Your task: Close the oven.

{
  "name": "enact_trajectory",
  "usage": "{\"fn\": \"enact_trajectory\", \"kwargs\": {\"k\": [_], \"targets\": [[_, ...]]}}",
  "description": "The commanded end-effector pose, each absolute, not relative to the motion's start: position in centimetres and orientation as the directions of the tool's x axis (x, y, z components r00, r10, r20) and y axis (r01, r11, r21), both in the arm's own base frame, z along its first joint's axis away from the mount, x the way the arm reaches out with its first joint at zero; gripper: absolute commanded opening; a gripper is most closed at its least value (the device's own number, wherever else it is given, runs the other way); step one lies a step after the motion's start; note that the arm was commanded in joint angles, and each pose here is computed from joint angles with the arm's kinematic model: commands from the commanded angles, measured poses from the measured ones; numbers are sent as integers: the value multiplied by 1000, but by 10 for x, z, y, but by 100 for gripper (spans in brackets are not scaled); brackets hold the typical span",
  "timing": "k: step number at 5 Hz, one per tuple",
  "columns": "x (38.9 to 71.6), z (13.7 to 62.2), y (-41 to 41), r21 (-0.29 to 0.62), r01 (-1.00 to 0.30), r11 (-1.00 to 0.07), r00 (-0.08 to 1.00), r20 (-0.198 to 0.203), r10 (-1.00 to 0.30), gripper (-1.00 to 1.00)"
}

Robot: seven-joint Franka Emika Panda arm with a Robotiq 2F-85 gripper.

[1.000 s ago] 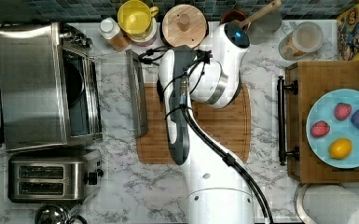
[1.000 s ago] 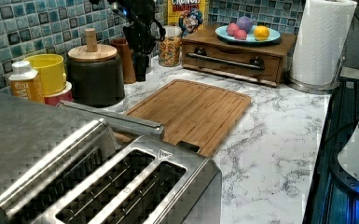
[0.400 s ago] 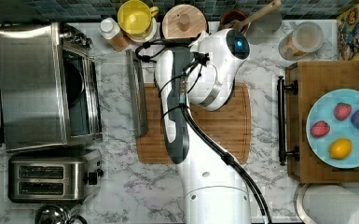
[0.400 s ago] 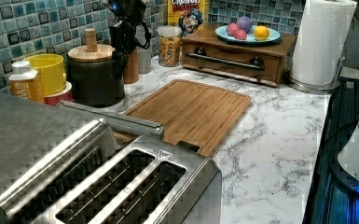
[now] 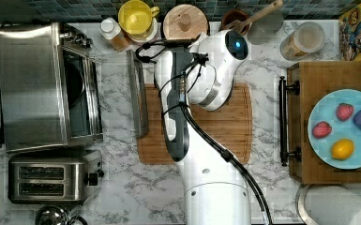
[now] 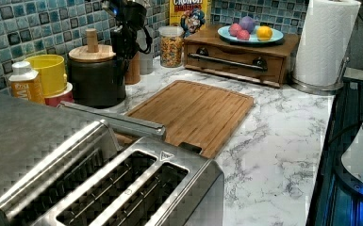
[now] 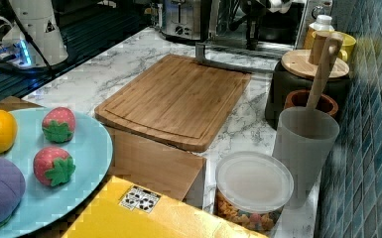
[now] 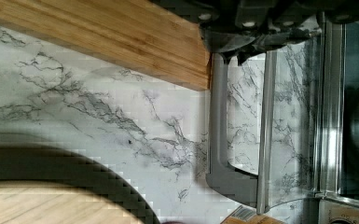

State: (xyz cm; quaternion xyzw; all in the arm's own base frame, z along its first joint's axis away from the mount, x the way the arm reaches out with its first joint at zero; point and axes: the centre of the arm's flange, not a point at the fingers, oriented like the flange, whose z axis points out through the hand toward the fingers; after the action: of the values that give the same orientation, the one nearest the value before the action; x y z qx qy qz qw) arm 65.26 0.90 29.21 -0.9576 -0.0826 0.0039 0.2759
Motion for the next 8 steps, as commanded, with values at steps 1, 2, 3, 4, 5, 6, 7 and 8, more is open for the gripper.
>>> {"fn": "enact_trajectory", "kwargs": {"k": [1, 2, 3, 4, 5, 6, 7, 8], "targets": [[656, 279, 59, -547, 102, -831, 994, 33, 100, -100], [655, 267, 75, -538, 90, -838, 995, 11, 100, -100], [650, 254, 97, -521, 89, -849, 993, -14, 113, -100], [644, 243, 120, -508, 86, -857, 990, -56, 133, -100], [635, 242, 140, -500, 69, -863, 989, -79, 125, -100], [635, 248, 150, -528, 32, -848, 992, -89, 93, -100], [641, 263, 147, -532, -11, -847, 996, -81, 38, -100], [656, 257, 146, -579, -34, -815, 977, -192, 96, -100]]}}
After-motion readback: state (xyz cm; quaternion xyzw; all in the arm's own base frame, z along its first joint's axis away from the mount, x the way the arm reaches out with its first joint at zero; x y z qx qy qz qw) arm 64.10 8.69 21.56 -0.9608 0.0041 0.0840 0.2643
